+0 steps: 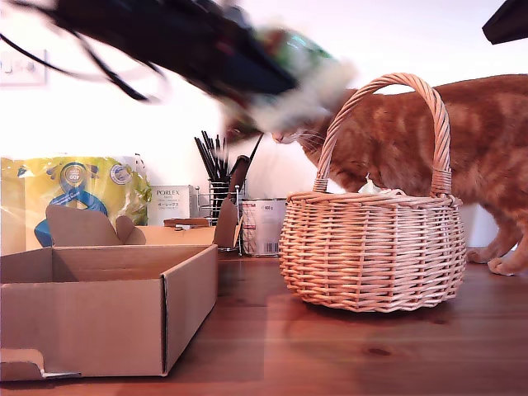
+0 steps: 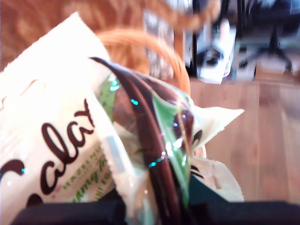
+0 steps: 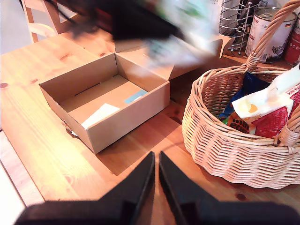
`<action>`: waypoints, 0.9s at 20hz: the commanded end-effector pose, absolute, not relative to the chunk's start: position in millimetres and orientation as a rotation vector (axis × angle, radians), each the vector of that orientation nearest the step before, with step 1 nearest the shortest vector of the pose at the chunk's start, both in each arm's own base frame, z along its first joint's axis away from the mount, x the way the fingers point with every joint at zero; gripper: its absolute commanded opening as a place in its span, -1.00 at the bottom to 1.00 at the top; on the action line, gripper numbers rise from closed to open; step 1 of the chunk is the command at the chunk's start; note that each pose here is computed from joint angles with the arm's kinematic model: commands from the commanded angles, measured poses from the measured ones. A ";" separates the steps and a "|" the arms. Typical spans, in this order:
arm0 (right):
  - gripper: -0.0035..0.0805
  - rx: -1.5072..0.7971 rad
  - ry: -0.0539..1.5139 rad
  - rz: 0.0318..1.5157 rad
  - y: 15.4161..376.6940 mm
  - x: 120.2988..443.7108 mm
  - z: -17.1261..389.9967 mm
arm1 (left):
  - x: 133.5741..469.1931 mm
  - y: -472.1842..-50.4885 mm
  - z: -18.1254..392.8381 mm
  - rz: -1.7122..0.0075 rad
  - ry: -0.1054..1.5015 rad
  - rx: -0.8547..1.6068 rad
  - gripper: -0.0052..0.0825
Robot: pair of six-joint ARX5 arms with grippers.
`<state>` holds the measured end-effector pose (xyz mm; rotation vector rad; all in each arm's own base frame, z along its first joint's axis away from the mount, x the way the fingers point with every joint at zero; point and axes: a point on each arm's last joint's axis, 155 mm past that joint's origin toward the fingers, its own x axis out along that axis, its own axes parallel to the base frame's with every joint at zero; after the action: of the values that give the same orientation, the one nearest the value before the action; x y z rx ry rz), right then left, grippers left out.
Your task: Move the bags of Easter eggs from the cardboard box on the left into the woven basket on the right side.
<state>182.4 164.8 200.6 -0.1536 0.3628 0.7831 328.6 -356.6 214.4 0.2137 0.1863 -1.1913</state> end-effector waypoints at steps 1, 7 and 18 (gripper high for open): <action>-0.95 -0.152 0.349 0.794 167.5 181.9 206.4 | 336.4 -374.1 220.1 -1.201 0.150 0.202 -0.83; -0.95 -0.152 0.349 0.793 167.4 181.9 206.4 | 366.7 -422.8 199.6 -1.210 0.197 0.204 -0.83; -0.95 -0.150 0.341 0.794 167.8 182.5 208.1 | 375.3 -454.0 151.0 -1.194 0.304 0.227 -0.83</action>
<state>182.9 165.2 202.1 -0.1522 0.3563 0.7832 372.5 -449.7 152.4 0.2303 0.3134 -1.1940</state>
